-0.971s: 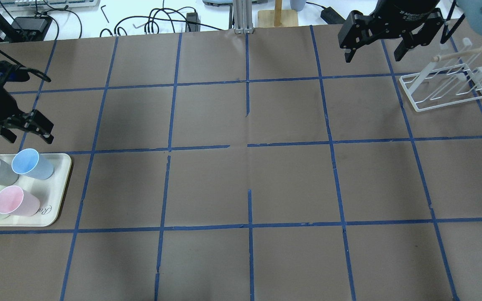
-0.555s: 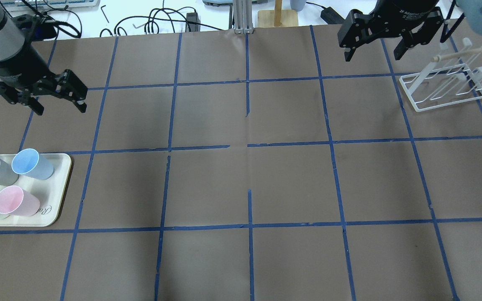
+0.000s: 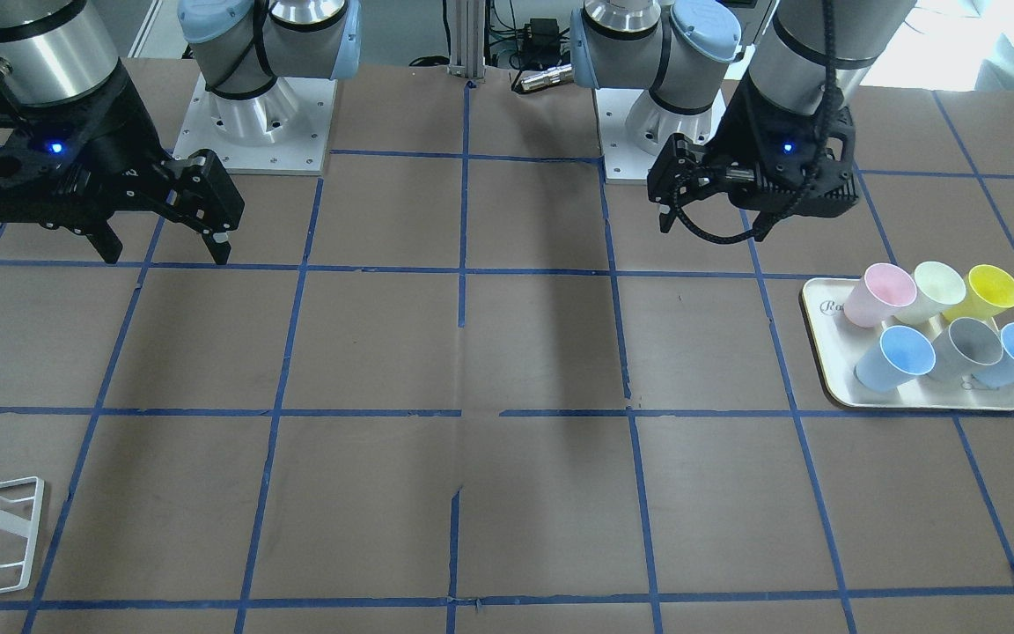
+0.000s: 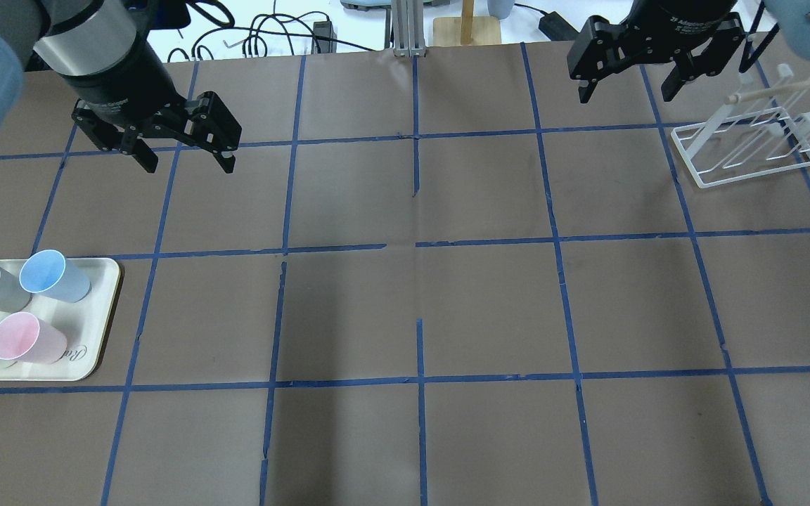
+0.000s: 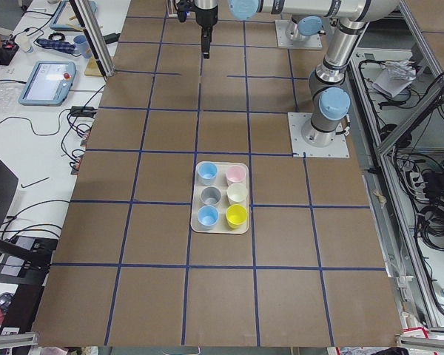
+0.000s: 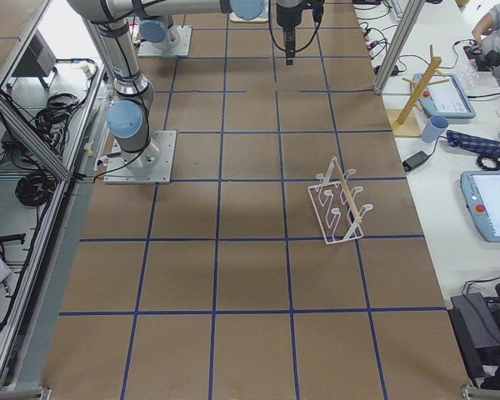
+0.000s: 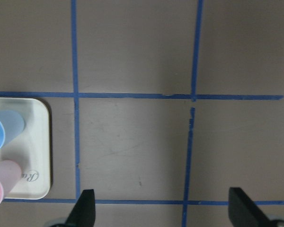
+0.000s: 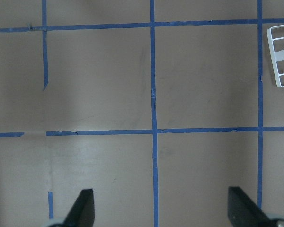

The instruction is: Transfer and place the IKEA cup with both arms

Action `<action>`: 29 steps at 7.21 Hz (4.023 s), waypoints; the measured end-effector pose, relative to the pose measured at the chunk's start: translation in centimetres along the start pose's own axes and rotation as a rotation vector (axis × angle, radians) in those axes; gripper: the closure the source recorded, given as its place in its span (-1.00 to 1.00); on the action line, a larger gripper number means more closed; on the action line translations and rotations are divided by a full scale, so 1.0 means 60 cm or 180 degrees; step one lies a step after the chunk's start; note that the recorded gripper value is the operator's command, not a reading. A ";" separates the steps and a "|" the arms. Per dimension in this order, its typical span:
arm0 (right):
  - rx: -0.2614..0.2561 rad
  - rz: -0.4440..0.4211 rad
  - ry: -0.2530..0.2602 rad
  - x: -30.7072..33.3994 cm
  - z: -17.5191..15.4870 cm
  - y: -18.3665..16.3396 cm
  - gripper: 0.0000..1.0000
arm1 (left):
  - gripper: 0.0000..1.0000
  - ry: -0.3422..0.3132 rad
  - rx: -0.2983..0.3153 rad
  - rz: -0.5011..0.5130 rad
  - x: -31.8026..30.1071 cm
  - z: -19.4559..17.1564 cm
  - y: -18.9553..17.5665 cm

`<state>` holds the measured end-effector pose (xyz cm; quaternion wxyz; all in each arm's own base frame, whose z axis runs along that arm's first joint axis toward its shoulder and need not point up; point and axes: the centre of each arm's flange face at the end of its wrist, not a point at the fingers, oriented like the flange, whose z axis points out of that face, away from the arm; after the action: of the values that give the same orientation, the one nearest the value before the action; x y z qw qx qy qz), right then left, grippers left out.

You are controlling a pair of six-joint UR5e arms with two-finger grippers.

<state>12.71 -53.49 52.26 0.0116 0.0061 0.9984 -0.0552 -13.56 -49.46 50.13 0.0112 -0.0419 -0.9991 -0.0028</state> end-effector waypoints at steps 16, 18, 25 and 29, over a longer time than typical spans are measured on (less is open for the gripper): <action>-0.0001 0.0013 -0.0010 -0.001 0.001 0.000 -1.00 | -1.00 -0.0008 -0.0365 0.0005 0.003 0.019 0.047; 0.0005 0.0003 -0.0015 -0.001 0.000 -0.001 -1.00 | -1.00 -0.0005 -0.0346 0.0006 0.004 0.016 0.048; 0.0022 -0.0014 -0.0009 0.000 -0.001 -0.002 -1.00 | -1.00 -0.0002 -0.0389 -0.0070 -0.016 0.024 0.049; 0.0022 -0.0013 -0.0006 0.001 -0.001 -0.002 -1.00 | -1.00 -0.0002 -0.0380 -0.0074 -0.017 0.021 0.052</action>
<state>12.65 -53.60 52.31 0.0124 0.0041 0.9982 -0.0587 -12.29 -46.43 48.85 0.0083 -0.0309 -0.9975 -0.0625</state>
